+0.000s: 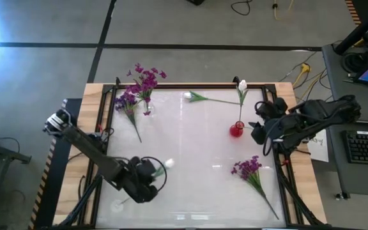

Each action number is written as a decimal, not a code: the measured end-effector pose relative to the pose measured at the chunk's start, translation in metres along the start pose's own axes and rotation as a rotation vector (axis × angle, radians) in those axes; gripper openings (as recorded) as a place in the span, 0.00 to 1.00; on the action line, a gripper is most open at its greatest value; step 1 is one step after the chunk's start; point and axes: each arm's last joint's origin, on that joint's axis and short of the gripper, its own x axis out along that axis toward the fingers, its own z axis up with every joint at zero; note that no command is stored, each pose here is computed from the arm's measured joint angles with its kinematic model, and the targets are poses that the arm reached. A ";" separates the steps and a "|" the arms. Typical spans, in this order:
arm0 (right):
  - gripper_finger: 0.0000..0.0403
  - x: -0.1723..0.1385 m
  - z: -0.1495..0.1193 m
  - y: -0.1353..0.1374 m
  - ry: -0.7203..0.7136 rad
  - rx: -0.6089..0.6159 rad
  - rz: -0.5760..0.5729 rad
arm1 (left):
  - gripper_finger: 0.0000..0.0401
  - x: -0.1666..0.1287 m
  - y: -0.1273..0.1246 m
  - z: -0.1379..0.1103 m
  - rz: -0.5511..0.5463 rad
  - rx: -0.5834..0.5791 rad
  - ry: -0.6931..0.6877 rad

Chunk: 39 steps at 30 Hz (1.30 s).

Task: Sort flowers into vase by color
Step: Put the bottom white tulip into the red vase

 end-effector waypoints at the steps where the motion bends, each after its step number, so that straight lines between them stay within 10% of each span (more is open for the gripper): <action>1: 0.62 0.001 -0.001 0.000 0.001 -0.003 -0.003 | 0.00 -0.005 -0.003 0.006 -0.049 0.042 -0.066; 17: 0.62 0.006 0.014 0.022 -0.140 -0.115 0.126 | 0.00 -0.031 -0.017 0.118 -0.225 0.603 -0.817; 39: 0.62 0.047 0.041 0.096 -0.276 -0.434 0.239 | 0.00 0.005 -0.002 0.184 -0.300 0.383 -1.139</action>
